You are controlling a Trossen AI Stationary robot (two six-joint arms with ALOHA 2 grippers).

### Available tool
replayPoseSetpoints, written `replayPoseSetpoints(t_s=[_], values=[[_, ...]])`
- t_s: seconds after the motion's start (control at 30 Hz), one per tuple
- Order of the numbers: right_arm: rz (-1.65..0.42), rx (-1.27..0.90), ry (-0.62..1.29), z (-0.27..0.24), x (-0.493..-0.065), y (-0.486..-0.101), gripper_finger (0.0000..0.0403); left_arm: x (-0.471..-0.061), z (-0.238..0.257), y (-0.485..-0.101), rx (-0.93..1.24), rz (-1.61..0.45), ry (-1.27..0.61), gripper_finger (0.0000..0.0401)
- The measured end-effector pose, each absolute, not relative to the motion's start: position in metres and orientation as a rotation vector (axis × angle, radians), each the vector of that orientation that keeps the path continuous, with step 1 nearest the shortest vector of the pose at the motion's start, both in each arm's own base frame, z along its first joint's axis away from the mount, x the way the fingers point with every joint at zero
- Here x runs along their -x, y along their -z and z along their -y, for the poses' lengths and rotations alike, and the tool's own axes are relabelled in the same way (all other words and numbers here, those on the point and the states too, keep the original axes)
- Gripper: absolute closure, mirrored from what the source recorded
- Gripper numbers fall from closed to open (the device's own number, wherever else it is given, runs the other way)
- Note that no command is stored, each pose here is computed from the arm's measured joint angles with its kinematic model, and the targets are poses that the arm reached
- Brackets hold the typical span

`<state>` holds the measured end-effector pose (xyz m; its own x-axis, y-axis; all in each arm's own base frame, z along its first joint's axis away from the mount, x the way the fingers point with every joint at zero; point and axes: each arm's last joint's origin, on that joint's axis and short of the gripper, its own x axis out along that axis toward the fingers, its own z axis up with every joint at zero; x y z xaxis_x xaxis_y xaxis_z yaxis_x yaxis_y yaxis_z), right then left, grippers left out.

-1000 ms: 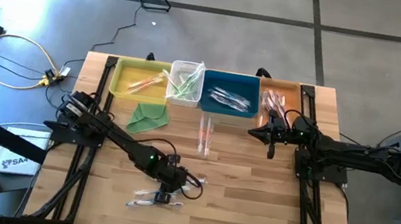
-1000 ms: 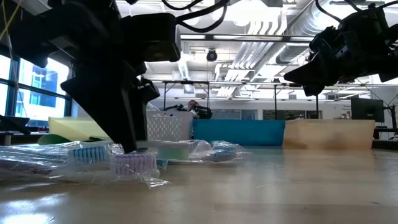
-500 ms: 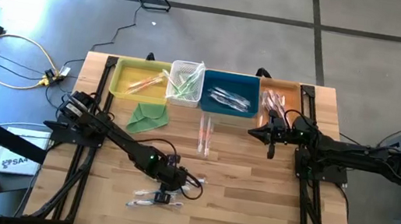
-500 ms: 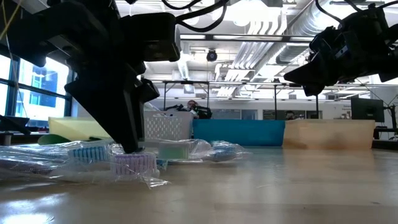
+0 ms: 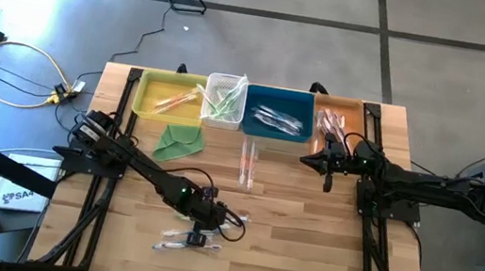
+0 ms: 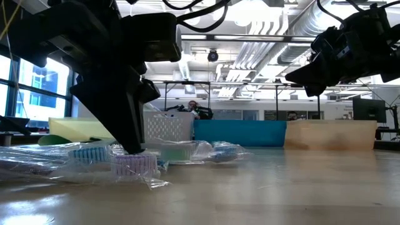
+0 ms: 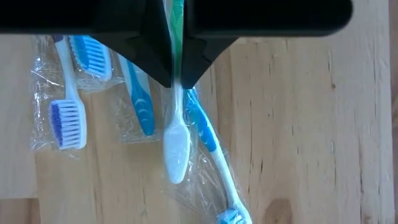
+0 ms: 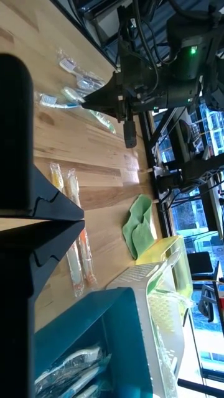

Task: Pick & Place Toothbrushes
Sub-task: Put the green toothbrush into the white bin

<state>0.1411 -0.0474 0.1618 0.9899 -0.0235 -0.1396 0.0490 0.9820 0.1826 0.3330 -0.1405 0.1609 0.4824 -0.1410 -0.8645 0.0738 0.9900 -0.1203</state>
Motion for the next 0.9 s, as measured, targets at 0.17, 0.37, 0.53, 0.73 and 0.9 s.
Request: replayPoseSetpoints(t_s=[0.17, 0.37, 0.53, 0.73, 0.9], values=[[-0.137, -0.186, 0.037, 0.047, -0.141, -0.162, 0.0399, -0.333, 0.141, -0.161, 0.061, -1.059, 0.136, 0.0391], [-0.138, -0.186, 0.037, 0.047, -0.141, -0.162, 0.0399, -0.333, 0.141, -0.161, 0.045, -1.059, 0.145, 0.0393], [-0.138, -0.186, 0.037, 0.047, -0.141, -0.162, 0.0399, -0.333, 0.14, -0.161, 0.026, -1.064, 0.154, 0.0394], [-0.138, -0.186, 0.036, 0.047, -0.141, -0.162, 0.0399, -0.34, 0.136, -0.179, -0.039, -1.099, 0.161, 0.0395], [-0.138, -0.186, 0.035, 0.047, -0.141, -0.162, 0.0399, -0.351, 0.126, -0.204, -0.146, -1.114, 0.156, 0.0395]])
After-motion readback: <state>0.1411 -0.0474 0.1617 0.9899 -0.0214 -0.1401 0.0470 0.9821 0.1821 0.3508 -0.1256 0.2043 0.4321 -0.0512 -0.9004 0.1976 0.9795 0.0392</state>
